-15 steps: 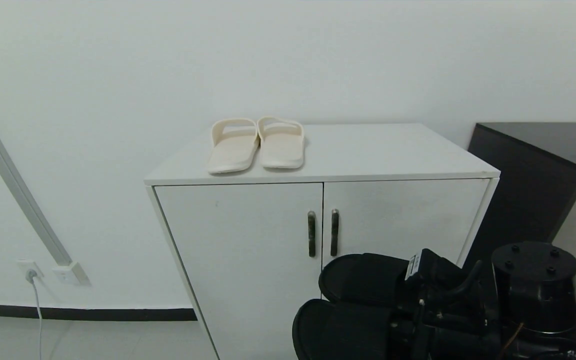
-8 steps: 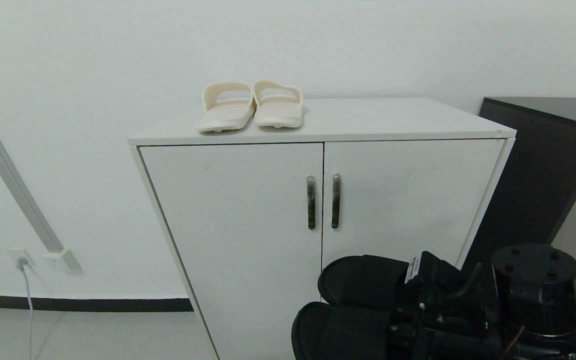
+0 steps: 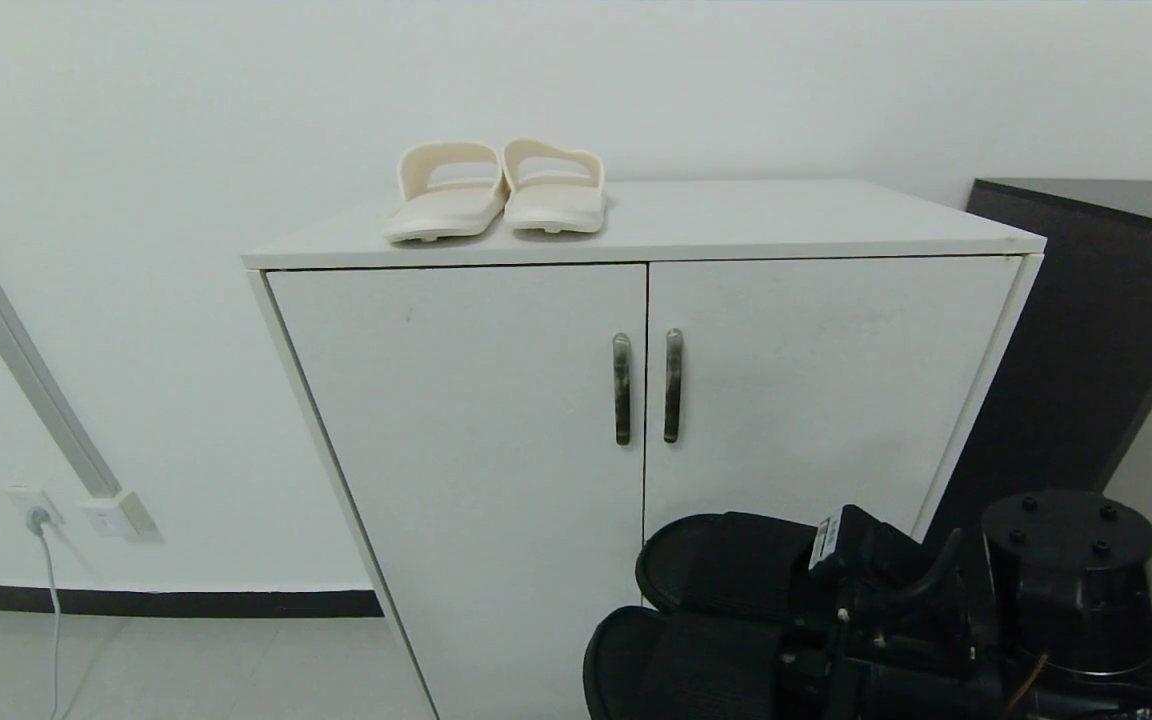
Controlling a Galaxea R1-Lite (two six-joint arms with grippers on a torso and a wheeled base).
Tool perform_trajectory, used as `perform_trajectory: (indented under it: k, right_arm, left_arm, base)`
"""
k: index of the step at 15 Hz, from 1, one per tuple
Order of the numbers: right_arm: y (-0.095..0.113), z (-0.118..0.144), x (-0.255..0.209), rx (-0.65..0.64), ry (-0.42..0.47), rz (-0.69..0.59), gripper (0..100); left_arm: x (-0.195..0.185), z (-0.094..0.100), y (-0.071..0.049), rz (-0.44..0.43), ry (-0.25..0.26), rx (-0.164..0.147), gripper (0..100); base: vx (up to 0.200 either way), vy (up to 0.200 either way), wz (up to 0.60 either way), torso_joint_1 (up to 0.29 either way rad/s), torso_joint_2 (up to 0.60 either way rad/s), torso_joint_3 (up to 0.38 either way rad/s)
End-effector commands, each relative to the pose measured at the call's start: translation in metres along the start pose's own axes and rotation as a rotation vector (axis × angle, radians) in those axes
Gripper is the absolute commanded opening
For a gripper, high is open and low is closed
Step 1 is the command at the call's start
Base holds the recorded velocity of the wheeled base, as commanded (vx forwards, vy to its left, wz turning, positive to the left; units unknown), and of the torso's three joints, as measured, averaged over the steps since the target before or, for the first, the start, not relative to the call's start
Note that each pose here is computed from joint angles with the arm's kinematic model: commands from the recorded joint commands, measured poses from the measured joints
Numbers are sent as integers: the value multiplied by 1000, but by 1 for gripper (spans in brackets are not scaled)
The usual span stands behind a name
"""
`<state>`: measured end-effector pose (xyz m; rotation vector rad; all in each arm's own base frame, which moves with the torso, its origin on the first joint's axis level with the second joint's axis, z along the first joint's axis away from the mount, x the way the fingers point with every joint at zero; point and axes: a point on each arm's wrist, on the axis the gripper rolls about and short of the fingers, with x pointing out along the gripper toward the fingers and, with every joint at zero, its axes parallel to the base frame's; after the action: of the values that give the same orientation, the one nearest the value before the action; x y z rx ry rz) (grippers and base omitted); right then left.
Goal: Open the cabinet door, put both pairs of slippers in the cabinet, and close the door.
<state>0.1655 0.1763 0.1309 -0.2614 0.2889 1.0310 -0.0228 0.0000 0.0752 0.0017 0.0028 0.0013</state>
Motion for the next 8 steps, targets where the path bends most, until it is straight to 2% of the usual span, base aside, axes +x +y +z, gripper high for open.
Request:
perform_trajectory:
  k: [1,5,8]
  right_arm:
    - [0,-1,0,1,3,1,0]
    - [0,-1,1,0,6,2,0]
    - [0,-1,1,0,6,2,0]
  left_arm:
    - [0,0,0,0,0,0,0]
    - [0,0,0,0,2,0,0]
    - [0,0,0,0,0,0,0]
  base:
    - [0,0,0,-36,85,85]
    - [0,0,0,-11,52,50]
    - [-200,0,0,2,7,9]
